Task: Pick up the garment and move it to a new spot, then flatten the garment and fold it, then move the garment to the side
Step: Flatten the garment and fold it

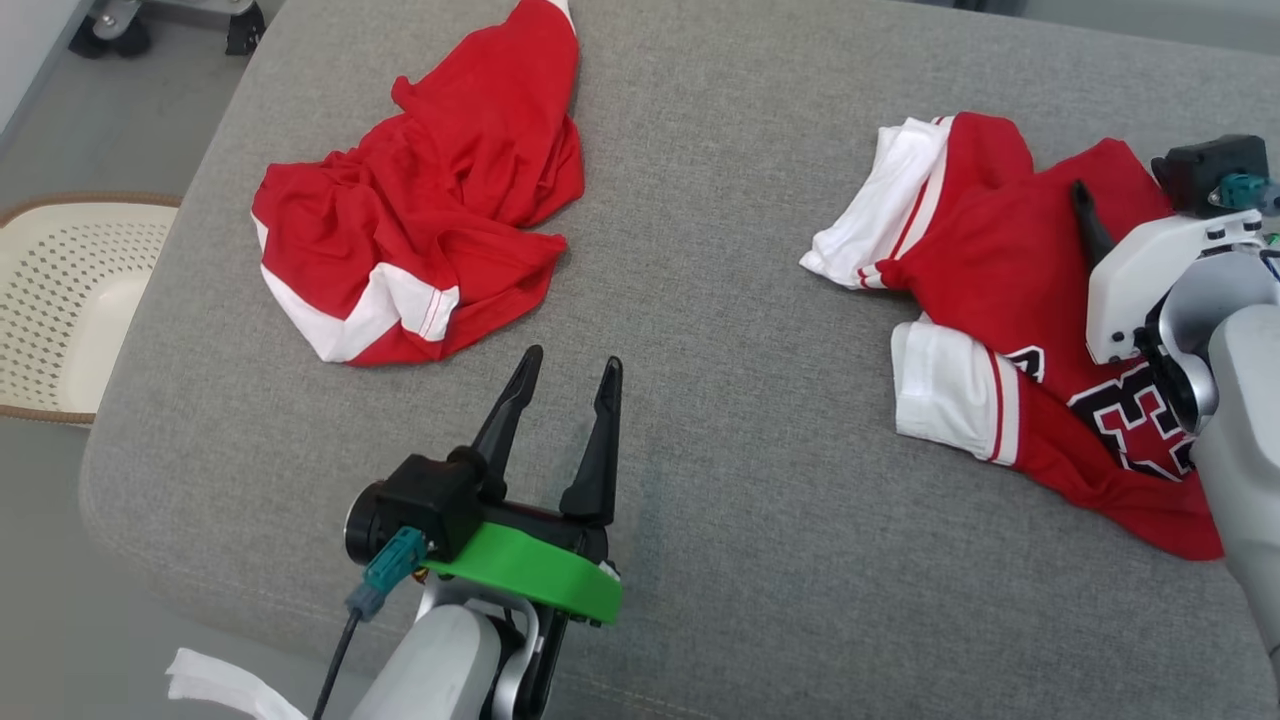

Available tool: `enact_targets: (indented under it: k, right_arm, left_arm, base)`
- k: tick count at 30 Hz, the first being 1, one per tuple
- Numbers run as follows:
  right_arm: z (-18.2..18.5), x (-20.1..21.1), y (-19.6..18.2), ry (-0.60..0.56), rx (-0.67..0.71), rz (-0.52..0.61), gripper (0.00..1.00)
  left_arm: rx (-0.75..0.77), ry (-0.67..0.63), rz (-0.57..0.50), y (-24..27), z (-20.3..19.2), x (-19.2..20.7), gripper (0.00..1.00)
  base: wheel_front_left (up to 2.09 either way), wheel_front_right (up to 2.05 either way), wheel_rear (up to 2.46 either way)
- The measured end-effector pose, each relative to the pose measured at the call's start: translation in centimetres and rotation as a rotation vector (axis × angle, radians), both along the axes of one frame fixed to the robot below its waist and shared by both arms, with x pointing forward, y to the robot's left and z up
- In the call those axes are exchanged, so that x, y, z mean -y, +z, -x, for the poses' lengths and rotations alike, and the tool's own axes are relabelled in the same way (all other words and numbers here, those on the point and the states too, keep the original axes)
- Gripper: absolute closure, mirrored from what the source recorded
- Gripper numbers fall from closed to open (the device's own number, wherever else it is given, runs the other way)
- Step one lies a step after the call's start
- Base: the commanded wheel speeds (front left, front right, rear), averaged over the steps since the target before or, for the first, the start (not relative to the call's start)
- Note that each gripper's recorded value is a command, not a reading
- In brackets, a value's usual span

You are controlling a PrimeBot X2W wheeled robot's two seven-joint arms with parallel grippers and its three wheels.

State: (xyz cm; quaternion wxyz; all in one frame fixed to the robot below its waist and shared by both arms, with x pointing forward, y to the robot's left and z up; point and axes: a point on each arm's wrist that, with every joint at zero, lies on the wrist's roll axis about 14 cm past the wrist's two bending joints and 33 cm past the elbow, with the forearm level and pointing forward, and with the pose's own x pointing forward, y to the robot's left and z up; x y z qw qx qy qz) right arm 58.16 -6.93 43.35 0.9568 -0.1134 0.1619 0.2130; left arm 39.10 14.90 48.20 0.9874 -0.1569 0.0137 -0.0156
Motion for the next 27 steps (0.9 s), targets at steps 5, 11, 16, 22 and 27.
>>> enact_targets:
  k: [5,11,16,22,27]
  right_arm:
    - [-0.5,-0.2,-2.3,0.002,-0.134,-0.020,0.00]
    - [-0.5,0.0,-3.4,0.013,-0.237,-0.054,1.00]
    - [-2.1,1.0,-1.2,0.000,-0.161,-0.094,1.00]
    - [-6.5,5.5,4.7,-0.125,0.039,-0.127,1.00]
    - [-9.5,10.7,9.1,-0.271,0.202,-0.112,1.00]
  left_arm:
    - [-0.017,-0.004,0.004,-0.6,-0.6,0.2,0.00]
    - [-0.031,-0.007,0.010,-1.1,-1.1,0.4,0.00]
    - [-0.036,-0.009,0.009,-1.2,-1.3,0.5,0.00]
    - [-0.032,-0.016,0.012,-1.1,-1.5,0.7,0.00]
    - [-0.035,-0.020,0.016,-1.3,-1.6,0.8,0.00]
  base:
    - [0.00,0.00,0.00]
    - [0.00,0.00,0.00]
    - [0.00,0.00,0.00]
    - [0.00,0.00,0.00]
    - [0.00,0.00,0.00]
